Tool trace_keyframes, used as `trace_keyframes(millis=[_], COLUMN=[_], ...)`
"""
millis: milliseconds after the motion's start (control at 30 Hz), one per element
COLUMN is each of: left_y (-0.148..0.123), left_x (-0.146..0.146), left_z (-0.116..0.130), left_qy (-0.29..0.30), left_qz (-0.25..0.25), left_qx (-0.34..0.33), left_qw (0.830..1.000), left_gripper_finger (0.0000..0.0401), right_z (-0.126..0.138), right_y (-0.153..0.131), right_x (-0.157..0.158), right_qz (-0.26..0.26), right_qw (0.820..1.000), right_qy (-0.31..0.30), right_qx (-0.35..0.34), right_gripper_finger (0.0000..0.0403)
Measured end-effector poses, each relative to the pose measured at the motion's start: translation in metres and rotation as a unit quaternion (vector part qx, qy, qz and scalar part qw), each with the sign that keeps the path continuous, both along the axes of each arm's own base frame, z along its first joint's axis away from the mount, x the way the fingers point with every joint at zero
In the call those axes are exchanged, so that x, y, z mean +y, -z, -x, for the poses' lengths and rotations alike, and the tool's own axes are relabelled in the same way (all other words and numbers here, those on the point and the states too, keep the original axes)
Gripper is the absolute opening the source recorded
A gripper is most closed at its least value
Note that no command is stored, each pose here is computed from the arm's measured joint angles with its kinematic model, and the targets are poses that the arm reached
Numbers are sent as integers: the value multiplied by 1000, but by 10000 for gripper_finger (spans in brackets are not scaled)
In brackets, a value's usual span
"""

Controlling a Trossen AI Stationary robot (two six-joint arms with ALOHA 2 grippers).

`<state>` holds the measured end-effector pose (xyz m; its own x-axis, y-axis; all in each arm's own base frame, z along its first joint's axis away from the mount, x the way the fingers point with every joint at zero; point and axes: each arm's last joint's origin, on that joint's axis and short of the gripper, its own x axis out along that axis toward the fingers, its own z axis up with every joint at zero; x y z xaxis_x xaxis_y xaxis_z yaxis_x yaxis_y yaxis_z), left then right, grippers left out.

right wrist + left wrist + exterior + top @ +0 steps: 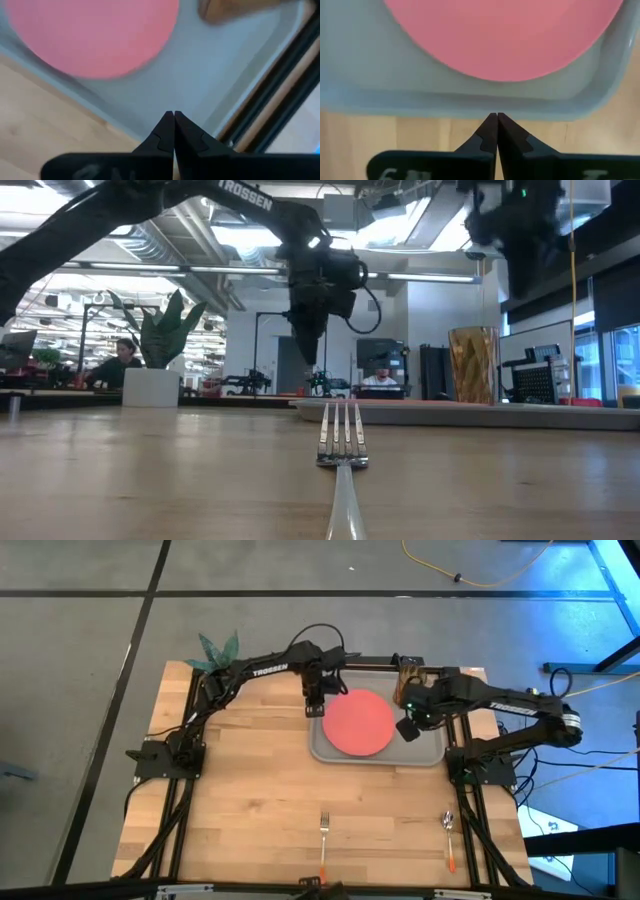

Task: Pick and place plate/cup/fork/spoon on tray
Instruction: Move the gray serving tray to the center of the table

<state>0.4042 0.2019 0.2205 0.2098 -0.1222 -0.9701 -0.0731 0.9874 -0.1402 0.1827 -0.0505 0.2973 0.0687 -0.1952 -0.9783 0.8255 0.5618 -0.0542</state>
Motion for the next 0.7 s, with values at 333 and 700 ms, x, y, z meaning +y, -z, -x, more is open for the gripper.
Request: trace_keyframes(millis=[333, 700], left_y=[35, 51], left_x=[-5, -5], left_z=[4, 5], left_qy=[17, 14], left_qz=[7, 6], left_qx=[20, 18], left_qw=[1000, 1000], left_gripper_finger=[0, 0], right_z=[5, 23], right_y=[73, 119], right_x=[-11, -31], right_qz=[-74, -69], right_qw=[992, 995], right_qy=[-102, -72], right_qx=[5, 2], right_gripper_finger=[2, 2])
